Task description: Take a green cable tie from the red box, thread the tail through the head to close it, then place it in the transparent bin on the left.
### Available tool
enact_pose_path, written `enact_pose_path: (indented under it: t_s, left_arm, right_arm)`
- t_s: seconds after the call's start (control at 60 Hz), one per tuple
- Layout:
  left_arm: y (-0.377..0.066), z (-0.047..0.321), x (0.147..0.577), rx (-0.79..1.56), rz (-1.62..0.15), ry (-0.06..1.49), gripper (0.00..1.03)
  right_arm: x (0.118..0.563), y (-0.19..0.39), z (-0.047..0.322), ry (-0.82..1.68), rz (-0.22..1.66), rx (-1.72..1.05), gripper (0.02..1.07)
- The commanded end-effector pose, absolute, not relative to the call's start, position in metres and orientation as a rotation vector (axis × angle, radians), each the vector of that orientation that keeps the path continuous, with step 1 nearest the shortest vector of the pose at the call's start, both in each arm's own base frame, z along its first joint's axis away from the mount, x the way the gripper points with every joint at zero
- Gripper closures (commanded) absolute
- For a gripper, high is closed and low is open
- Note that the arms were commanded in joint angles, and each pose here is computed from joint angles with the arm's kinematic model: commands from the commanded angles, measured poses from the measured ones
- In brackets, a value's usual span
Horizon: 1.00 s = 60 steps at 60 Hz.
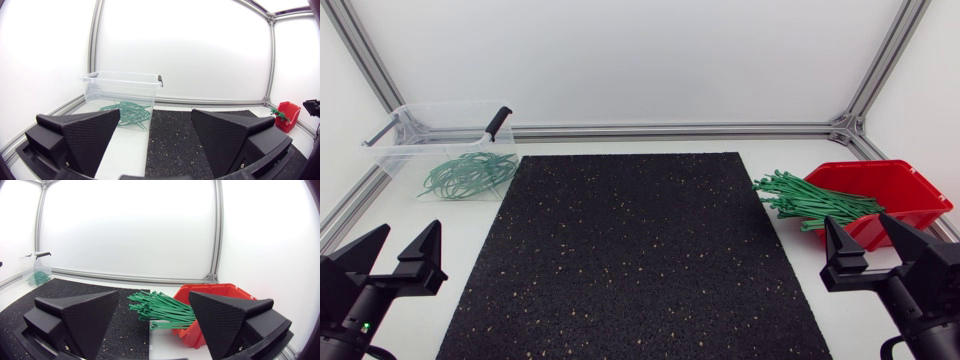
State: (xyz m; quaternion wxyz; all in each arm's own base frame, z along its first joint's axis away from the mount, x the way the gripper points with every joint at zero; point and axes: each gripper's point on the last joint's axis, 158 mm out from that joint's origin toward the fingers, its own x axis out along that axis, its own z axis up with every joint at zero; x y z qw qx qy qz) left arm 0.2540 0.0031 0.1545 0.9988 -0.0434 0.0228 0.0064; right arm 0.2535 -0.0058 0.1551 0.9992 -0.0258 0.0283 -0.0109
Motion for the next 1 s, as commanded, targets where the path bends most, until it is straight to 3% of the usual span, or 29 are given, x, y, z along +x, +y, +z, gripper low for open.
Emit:
enact_pose_path:
  t_s: [0.0, 0.45, 0.767, 0.983]
  left_arm:
    - [0.004, 0.132, 0.255, -0.099, 0.018, 0.093, 0.04]
    - [0.003, 0.132, 0.255, -0.101, 0.014, 0.093, 0.04]
    - [0.002, 0.132, 0.255, -0.1, 0.012, 0.093, 0.04]
    - [0.002, 0.132, 0.255, -0.1, 0.012, 0.093, 0.04]
  right_arm:
    - [0.254, -0.003, 0.148, 0.06, -0.009, -0.036, 0.05]
    - [0.254, -0.005, 0.157, 0.036, -0.022, -0.037, 0.05]
    - [0.245, -0.005, 0.234, -0.096, -0.024, -0.028, 0.05]
    - [0.26, -0.015, 0.278, -0.059, -0.066, -0.029, 0.05]
